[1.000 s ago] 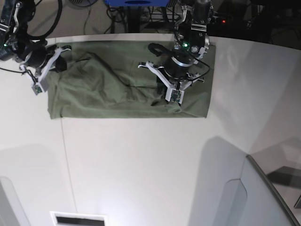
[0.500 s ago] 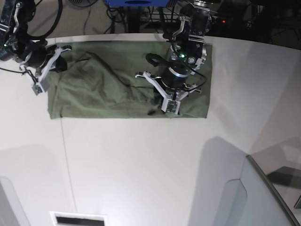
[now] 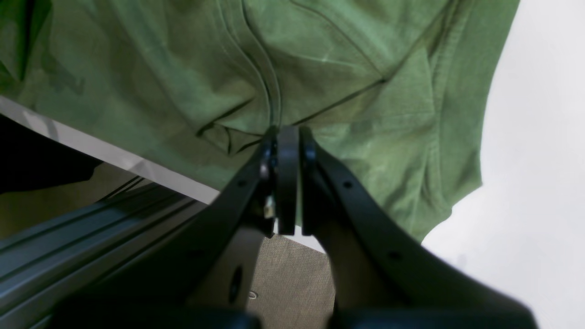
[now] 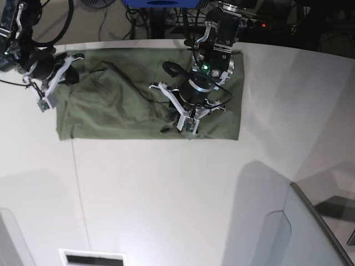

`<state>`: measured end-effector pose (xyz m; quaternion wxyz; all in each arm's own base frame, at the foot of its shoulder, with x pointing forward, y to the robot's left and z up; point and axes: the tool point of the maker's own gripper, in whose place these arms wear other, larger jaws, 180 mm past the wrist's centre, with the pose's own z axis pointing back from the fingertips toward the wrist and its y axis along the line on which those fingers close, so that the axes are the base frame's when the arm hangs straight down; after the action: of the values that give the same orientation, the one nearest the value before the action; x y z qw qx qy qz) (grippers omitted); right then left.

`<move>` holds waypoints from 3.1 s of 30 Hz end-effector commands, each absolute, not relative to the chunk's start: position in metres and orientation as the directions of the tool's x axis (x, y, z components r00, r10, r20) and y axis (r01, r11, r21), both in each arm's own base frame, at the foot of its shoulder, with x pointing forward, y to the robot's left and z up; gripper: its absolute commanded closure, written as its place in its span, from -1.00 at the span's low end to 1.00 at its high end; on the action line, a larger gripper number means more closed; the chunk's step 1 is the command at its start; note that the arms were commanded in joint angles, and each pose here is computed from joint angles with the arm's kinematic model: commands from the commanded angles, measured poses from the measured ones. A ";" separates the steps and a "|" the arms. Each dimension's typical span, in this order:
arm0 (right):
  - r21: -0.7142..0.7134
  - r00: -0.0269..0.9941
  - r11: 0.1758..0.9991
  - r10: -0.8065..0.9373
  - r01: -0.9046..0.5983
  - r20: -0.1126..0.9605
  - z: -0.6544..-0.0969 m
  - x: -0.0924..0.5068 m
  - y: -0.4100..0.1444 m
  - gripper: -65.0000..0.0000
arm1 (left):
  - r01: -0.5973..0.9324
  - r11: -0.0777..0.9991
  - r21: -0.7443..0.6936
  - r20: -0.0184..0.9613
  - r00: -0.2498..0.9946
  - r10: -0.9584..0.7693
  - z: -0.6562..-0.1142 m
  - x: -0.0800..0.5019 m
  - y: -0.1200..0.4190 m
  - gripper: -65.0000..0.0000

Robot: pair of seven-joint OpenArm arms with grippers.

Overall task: Layout the t-shirt on the table in an organized manner, then fold the t-shirt properly
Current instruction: 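Grasp the strip's middle with the left gripper and fold its end over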

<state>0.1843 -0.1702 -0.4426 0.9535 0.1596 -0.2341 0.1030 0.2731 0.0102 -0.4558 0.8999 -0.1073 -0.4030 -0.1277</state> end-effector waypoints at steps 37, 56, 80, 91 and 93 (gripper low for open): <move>0.249 0.851 0.926 0.124 -0.285 0.511 -0.435 0.192 -0.171 0.94 | 0.531 0.841 -0.106 0.854 0.482 -0.196 -0.396 0.262 -0.072 -0.31; 0.299 0.883 0.923 0.083 -0.243 0.462 -0.455 0.189 -0.171 0.94 | 0.248 0.968 0.039 0.766 0.614 -0.189 -0.436 0.243 0.092 1.00; 0.295 0.873 0.923 0.079 -0.246 0.481 -0.451 0.199 -0.172 0.94 | 0.524 0.843 -0.120 0.720 0.631 -0.289 -0.459 0.181 -0.032 1.00; 0.296 0.875 0.923 0.079 -0.245 0.478 -0.452 0.198 -0.172 0.94 | 0.584 0.806 -0.096 0.778 0.549 -0.305 -0.428 0.183 -0.042 1.00; 0.296 0.875 0.923 0.079 -0.245 0.477 -0.452 0.197 -0.172 0.94 | 0.527 0.847 -0.075 0.768 0.572 -0.288 -0.430 0.186 -0.015 1.00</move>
<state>0.1894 -0.1699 -0.4595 0.9564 0.1763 -0.2173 0.0834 0.1838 -0.0115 -0.4379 0.8804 -0.1446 -0.3858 -0.2350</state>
